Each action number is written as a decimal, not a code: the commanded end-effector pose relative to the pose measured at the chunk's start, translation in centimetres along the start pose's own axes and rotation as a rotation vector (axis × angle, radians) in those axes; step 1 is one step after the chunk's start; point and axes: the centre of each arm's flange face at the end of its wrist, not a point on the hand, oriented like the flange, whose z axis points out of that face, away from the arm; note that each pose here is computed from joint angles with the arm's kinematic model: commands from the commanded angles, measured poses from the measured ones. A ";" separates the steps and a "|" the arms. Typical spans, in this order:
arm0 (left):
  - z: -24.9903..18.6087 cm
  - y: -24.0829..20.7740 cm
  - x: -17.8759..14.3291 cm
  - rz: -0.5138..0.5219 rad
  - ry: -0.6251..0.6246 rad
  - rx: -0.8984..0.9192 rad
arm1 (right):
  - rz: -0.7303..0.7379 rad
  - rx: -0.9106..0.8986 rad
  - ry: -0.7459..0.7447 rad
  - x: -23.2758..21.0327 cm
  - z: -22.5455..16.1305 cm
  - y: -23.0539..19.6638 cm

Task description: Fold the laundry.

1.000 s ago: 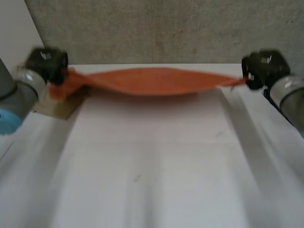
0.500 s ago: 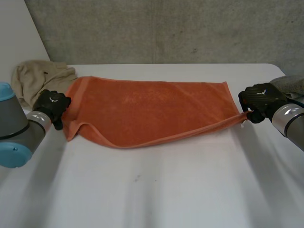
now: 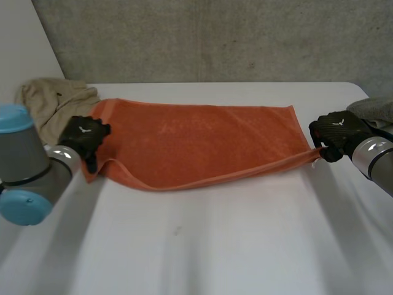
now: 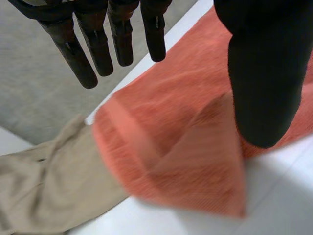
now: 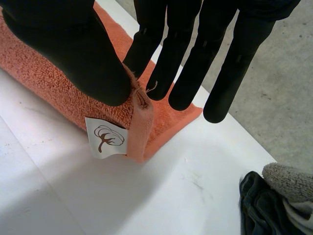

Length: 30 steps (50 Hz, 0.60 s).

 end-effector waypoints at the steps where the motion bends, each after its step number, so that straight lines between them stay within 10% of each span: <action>1: 2.5 0.7 2.3 -0.014 0.012 -0.039 | 0.002 -0.004 0.001 0.1 0.0 0.1; 30: 4.8 3.1 -1.4 0.131 -0.153 -0.155 | -0.014 -0.023 -0.001 0.2 0.3 1.0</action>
